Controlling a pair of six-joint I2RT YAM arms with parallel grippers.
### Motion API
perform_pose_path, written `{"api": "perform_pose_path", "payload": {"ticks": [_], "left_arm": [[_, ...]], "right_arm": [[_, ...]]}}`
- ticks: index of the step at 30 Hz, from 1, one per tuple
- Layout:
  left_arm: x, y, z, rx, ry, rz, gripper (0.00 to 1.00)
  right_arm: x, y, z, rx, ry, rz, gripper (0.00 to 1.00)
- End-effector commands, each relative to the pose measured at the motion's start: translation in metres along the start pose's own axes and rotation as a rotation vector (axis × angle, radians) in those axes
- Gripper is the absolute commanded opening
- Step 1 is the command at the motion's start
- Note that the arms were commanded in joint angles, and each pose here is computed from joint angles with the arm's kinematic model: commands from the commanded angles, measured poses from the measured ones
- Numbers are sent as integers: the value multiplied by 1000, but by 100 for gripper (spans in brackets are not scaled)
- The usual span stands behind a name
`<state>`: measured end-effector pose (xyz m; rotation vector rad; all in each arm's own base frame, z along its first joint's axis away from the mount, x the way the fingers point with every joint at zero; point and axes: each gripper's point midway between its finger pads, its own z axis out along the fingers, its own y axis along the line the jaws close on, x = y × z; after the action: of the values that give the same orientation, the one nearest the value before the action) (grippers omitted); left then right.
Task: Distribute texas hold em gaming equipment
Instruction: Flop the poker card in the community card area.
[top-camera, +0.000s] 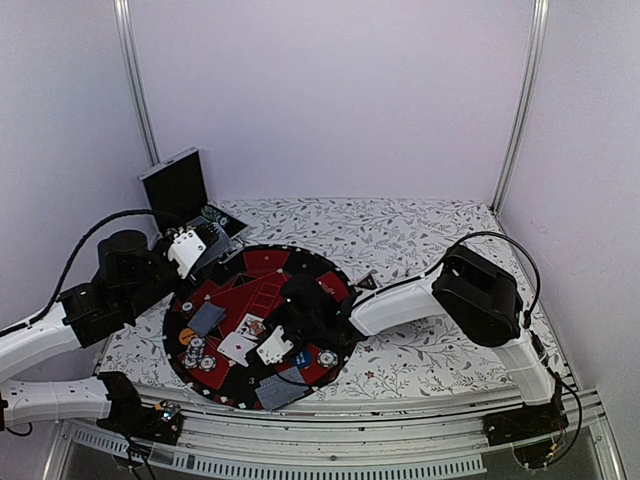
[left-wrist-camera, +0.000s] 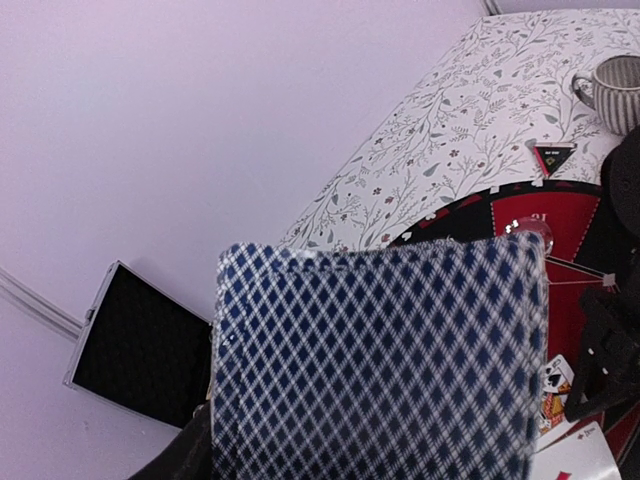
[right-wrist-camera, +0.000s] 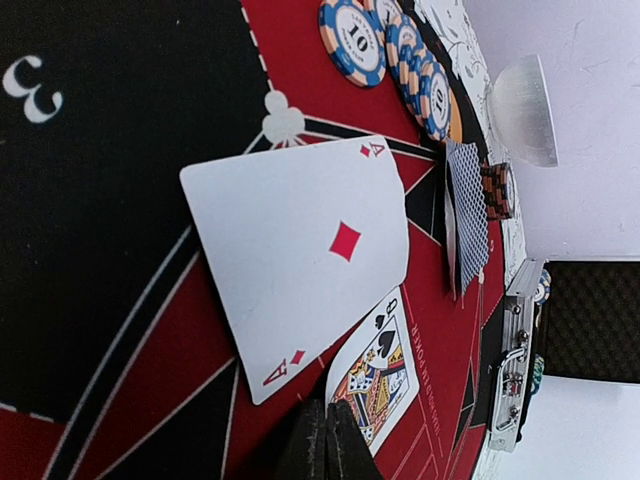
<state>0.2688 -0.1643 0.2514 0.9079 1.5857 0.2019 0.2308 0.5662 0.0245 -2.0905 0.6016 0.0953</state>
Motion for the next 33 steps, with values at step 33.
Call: {"api": "perform_pose_path", "payload": {"ticks": [33], "left_arm": [[-14, 12, -2, -19, -41, -32, 54]], "right_arm": [[-19, -2, -2, -26, -24, -79, 11]]}}
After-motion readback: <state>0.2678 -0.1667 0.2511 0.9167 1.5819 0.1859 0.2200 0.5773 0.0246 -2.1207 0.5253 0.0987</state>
